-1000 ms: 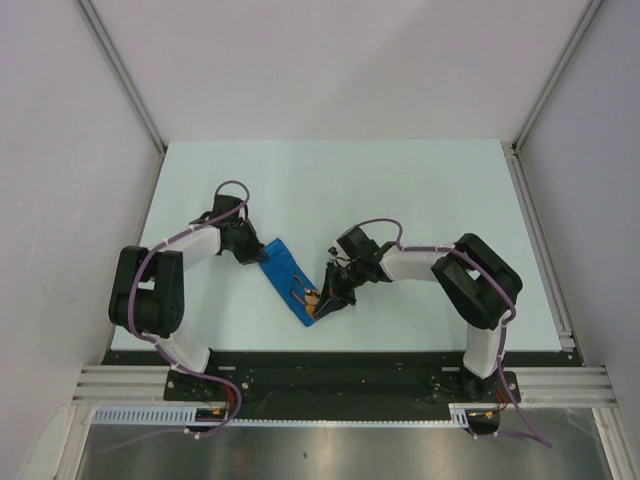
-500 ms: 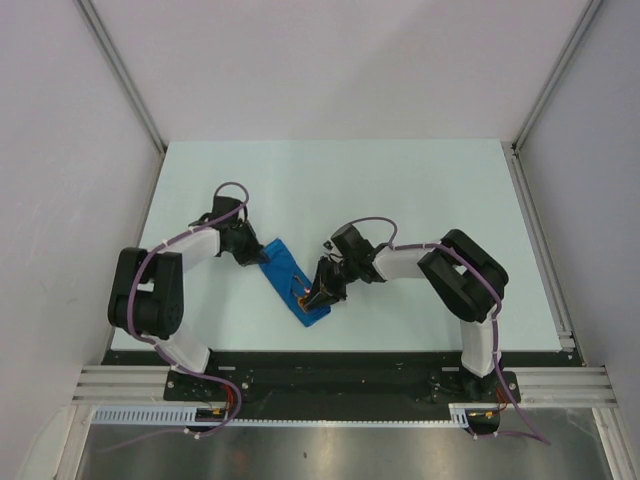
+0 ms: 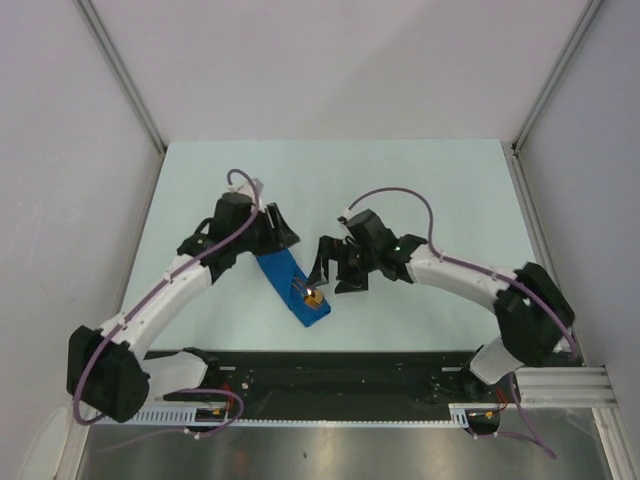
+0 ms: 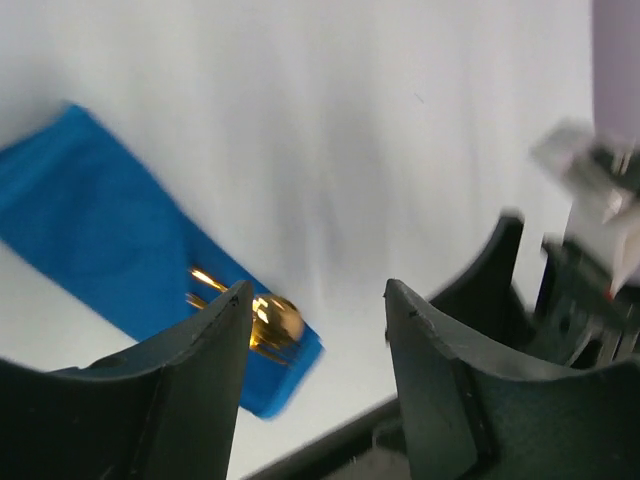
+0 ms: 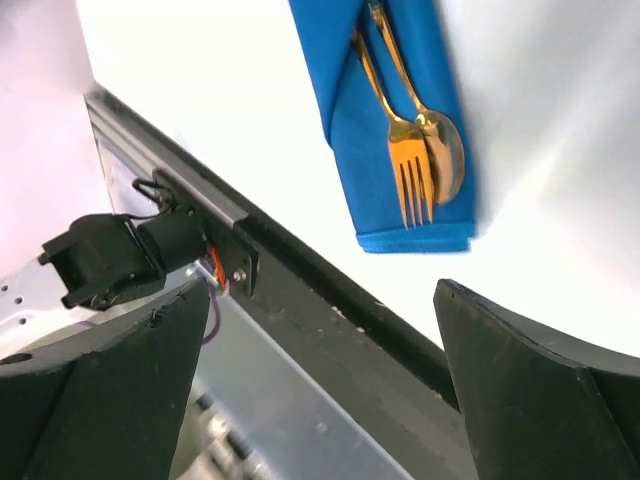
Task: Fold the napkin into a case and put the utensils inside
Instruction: Reset both arms
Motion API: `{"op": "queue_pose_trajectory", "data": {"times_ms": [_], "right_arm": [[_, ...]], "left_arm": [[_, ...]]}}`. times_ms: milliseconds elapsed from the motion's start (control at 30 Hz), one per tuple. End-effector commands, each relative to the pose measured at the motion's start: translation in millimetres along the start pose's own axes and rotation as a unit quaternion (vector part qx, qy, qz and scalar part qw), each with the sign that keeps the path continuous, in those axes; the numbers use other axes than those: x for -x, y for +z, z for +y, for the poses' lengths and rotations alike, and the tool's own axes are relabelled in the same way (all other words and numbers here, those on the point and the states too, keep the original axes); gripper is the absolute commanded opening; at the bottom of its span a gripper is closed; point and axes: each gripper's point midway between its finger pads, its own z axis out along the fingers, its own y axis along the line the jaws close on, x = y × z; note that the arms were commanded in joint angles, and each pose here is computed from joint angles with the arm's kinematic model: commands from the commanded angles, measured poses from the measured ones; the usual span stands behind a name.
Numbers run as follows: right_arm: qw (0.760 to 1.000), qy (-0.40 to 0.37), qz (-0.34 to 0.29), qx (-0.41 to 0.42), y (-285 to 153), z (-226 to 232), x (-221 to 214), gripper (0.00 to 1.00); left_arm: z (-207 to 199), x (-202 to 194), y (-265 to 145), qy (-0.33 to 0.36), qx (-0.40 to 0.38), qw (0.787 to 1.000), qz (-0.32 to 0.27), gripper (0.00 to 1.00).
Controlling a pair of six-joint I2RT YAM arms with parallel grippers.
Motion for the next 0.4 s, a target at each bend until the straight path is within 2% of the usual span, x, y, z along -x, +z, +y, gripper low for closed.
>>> {"op": "queue_pose_trajectory", "data": {"times_ms": [0, 100, 267, 367], "right_arm": [[0.992, -0.068, -0.092, -0.061, -47.3, -17.4, 11.6, 1.00], [0.980, -0.089, -0.156, -0.090, -76.4, -33.3, 12.6, 1.00], [0.974, -0.095, -0.197, -0.057, -98.0, -57.0, -8.5, 1.00], [0.967, -0.114, -0.229, -0.005, -112.3, -45.4, -13.7, 1.00]], "left_arm": [[-57.4, -17.4, -36.9, 0.081, -0.070, 0.994, -0.031, 0.63], [-84.2, -39.0, -51.1, 0.105, -0.130, 0.986, -0.026, 0.71], [-107.8, -72.2, -65.6, 0.112, -0.173, 0.978, -0.018, 0.73], [-123.1, -90.5, -73.0, 0.095, -0.204, 0.974, -0.022, 0.78]]}}
